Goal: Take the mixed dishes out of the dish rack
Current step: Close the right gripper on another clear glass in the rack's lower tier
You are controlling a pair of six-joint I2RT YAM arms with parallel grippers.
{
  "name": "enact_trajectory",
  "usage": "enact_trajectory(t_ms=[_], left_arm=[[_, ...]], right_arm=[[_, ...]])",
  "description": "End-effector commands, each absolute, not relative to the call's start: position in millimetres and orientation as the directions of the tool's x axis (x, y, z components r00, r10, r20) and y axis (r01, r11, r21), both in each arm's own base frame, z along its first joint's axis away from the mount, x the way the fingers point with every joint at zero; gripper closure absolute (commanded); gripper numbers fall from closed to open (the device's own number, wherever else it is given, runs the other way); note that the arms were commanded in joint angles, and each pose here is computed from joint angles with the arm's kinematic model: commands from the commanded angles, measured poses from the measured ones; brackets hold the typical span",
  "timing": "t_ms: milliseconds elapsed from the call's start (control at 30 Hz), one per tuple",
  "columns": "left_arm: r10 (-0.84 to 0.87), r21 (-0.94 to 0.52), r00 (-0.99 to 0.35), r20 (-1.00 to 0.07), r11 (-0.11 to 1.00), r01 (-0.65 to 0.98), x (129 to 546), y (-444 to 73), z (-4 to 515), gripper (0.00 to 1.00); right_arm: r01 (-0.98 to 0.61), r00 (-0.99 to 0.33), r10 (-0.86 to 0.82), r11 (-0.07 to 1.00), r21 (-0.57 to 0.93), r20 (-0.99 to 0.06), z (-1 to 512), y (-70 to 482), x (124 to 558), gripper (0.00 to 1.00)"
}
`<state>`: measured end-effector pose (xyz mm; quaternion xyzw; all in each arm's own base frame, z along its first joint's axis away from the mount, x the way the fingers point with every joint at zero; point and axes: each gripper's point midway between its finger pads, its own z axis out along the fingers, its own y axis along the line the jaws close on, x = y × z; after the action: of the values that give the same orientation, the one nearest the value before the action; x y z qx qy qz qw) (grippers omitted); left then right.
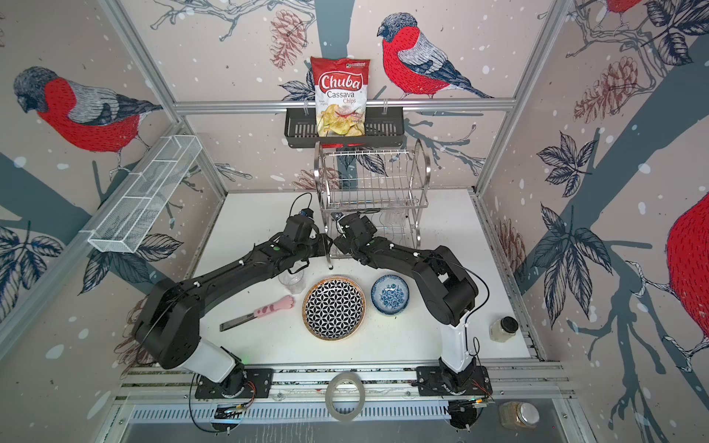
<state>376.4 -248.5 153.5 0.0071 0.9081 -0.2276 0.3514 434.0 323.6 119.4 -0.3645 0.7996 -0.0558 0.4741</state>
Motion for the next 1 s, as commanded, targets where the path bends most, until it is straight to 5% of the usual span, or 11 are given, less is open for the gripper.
enact_trajectory(t_ms=[0, 233, 600, 967], left_arm=[[-0.128, -0.396, -0.737, -0.663, 0.896, 0.201, 382, -254, 159, 0.55], [-0.106, -0.372, -0.745, -0.659, 0.906, 0.201, 388, -257, 153, 0.57], [-0.091, -0.370, -0.754, -0.650, 0.905, 0.211, 388, -262, 152, 0.84], [-0.077, -0.365, -0.756, -0.650, 0.904, 0.222, 389, -266, 155, 0.86]], right_arm=[[-0.511, -0.230, -0.632, 0.726, -0.460, -0.740, 132, 331, 445, 0.01], [-0.514, -0.186, -0.651, 0.703, -0.492, -0.736, 136, 337, 454, 0.01], [-0.527, -0.112, -0.676, 0.662, -0.533, -0.729, 142, 348, 469, 0.01], [-0.554, -0.053, -0.678, 0.631, -0.543, -0.733, 139, 358, 485, 0.01]])
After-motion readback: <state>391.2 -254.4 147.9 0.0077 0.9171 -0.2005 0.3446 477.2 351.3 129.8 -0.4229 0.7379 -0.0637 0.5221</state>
